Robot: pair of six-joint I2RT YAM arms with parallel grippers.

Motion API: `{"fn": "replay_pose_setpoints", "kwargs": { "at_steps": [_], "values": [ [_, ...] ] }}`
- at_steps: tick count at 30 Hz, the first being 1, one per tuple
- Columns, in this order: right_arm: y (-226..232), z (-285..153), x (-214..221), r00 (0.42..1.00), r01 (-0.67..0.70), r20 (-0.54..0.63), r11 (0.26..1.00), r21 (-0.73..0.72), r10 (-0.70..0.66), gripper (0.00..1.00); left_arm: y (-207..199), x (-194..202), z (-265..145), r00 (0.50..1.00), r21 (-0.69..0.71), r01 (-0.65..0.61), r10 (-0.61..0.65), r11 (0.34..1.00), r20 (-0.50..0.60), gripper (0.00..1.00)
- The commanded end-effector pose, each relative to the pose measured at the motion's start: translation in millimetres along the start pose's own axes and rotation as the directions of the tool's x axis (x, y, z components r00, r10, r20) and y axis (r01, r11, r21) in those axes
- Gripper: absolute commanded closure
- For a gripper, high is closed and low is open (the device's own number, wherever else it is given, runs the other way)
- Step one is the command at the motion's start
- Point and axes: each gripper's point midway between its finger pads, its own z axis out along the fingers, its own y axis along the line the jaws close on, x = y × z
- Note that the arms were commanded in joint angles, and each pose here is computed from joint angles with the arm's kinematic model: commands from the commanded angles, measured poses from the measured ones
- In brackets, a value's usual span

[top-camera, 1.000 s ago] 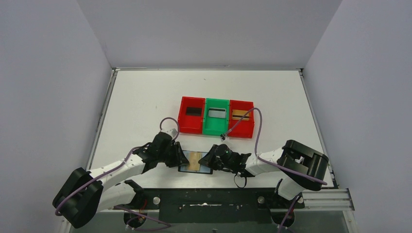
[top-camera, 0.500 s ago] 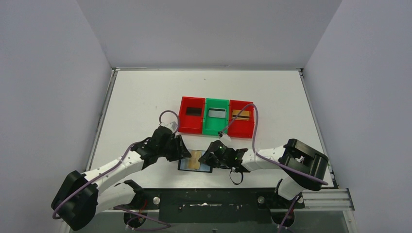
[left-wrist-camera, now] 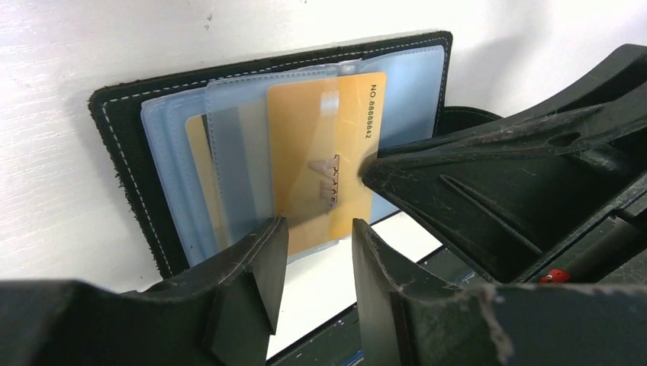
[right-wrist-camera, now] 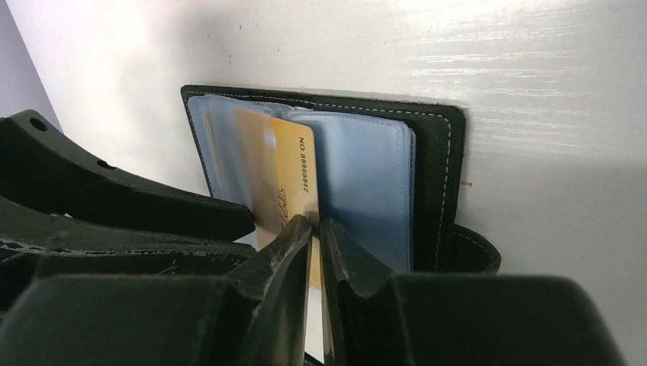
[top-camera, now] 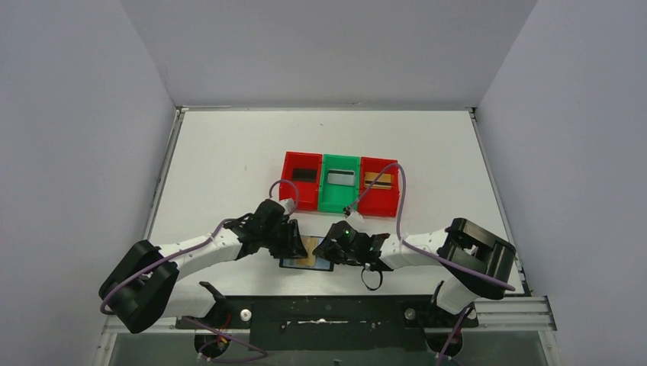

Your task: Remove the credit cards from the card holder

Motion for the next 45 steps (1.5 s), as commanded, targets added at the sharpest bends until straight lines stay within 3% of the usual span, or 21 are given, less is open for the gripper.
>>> {"fn": "replay_pose_setpoints", "kwargs": {
  "at_steps": [1,11,26,40,45],
  "values": [
    [5.5,-1.3,-6.9,0.999,-0.001,0.032,0.999,-0.036,0.002,0.87,5.6,-6.8,3.2,0.999,-0.053,-0.003,0.005,0.999,0.034,0.65],
    [22.8,-6.1,-9.0,0.998,-0.054,0.029,0.978,-0.200,0.061,0.74,27.4,0.7,0.5,0.999,-0.128,0.017,-0.010,0.992,0.052,0.69],
    [32.3,-12.0,-9.8,0.997,-0.057,0.031,0.949,-0.309,0.070,0.81,24.7,-0.3,-1.8,0.998,-0.117,0.016,-0.010,0.993,0.060,0.69],
    [14.0,-1.2,-11.3,0.996,-0.075,0.038,0.978,-0.194,0.084,0.77,25.4,2.3,-0.4,0.999,-0.113,0.019,-0.013,0.993,0.051,0.69],
    [21.2,2.2,-8.2,0.997,-0.069,0.018,0.972,-0.223,0.075,0.76,25.5,3.1,0.1,0.999,-0.111,0.020,-0.015,0.994,0.047,0.69]
  ]
}}
